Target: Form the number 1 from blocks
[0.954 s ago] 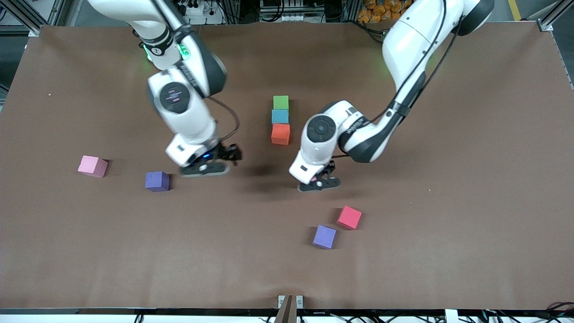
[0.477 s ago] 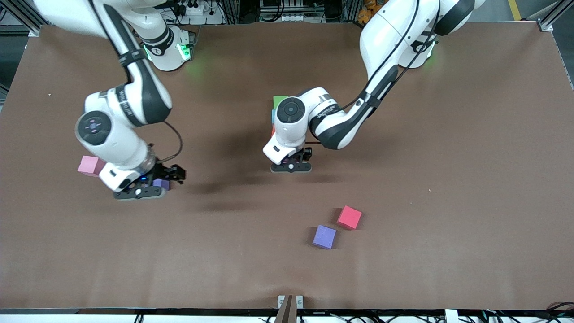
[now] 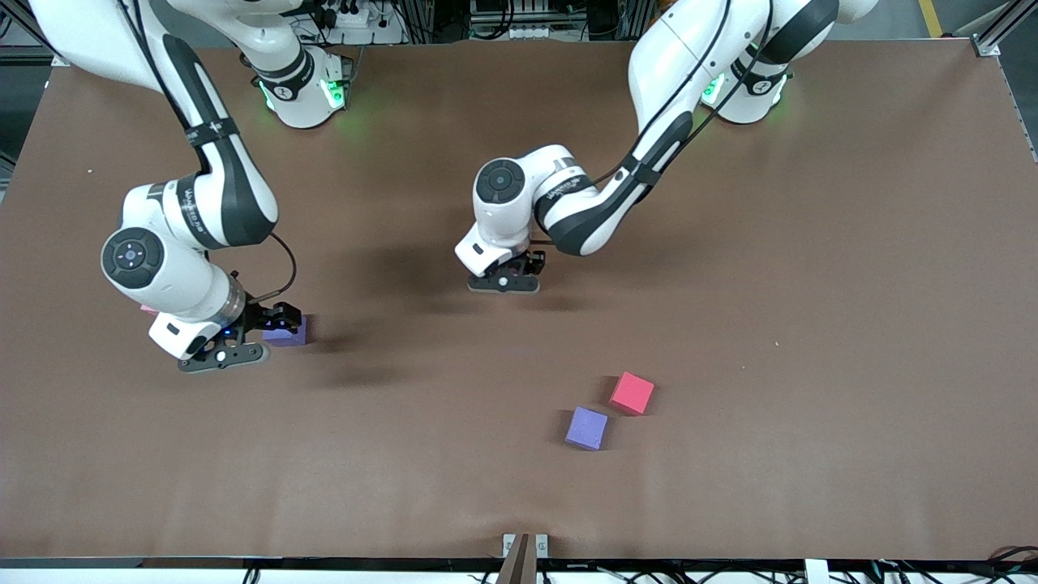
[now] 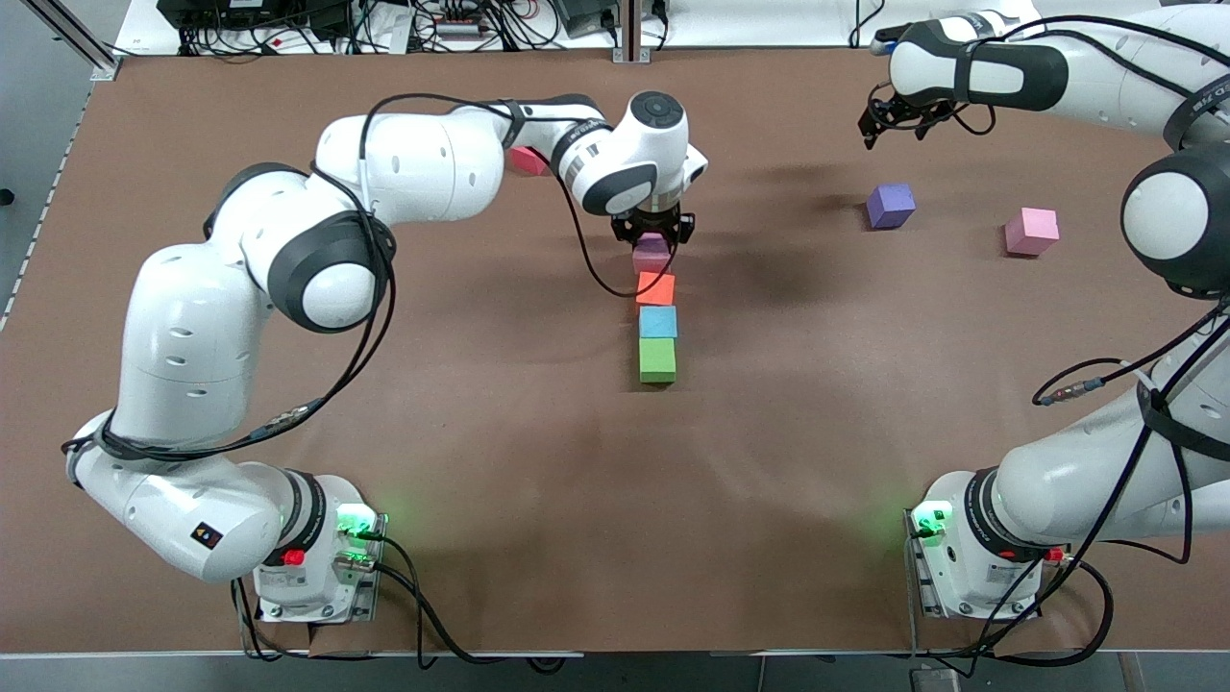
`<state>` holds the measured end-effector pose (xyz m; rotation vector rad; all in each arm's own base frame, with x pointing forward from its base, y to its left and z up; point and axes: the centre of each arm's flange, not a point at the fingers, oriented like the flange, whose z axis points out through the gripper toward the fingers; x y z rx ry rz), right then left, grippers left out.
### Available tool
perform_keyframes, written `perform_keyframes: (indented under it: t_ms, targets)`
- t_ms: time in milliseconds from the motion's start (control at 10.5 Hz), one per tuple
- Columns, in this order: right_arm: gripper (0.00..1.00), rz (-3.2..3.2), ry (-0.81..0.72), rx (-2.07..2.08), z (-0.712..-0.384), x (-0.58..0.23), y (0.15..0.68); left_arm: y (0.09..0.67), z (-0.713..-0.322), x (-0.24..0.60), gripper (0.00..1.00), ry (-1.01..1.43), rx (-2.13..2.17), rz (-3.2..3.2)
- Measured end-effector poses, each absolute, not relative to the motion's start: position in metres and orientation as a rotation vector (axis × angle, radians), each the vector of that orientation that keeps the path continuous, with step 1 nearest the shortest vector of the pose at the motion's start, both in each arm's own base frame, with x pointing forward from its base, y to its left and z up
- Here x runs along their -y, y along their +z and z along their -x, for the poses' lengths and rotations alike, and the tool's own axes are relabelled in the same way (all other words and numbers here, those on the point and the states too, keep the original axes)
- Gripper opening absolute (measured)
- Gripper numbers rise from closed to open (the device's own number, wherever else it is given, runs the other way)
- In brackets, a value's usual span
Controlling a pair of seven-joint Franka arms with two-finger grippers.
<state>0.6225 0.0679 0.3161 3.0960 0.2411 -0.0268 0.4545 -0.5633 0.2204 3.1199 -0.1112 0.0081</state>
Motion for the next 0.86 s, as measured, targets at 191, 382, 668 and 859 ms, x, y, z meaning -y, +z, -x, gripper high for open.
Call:
perform_keyframes:
  t_ms: [191, 382, 668, 859]
  targets:
    - [1.00, -3.095, -0.063, -0.189, -0.623, -0.045, 0.299, 0.218, -0.448, 0.568, 0.61, 0.004, 0.129, -3.121]
    - [1.00, -3.098, -0.082, -0.164, -0.622, -0.034, 0.279, 0.216, -0.446, 0.569, 0.61, 0.001, 0.133, -3.123]
    - [1.00, -3.105, -0.057, -0.162, -0.615, -0.031, 0.250, 0.206, -0.438, 0.570, 0.61, -0.022, 0.148, -3.136]
    - [1.00, -3.110, -0.046, -0.165, -0.608, -0.032, 0.230, 0.205, -0.436, 0.571, 0.61, -0.023, 0.156, -3.138]
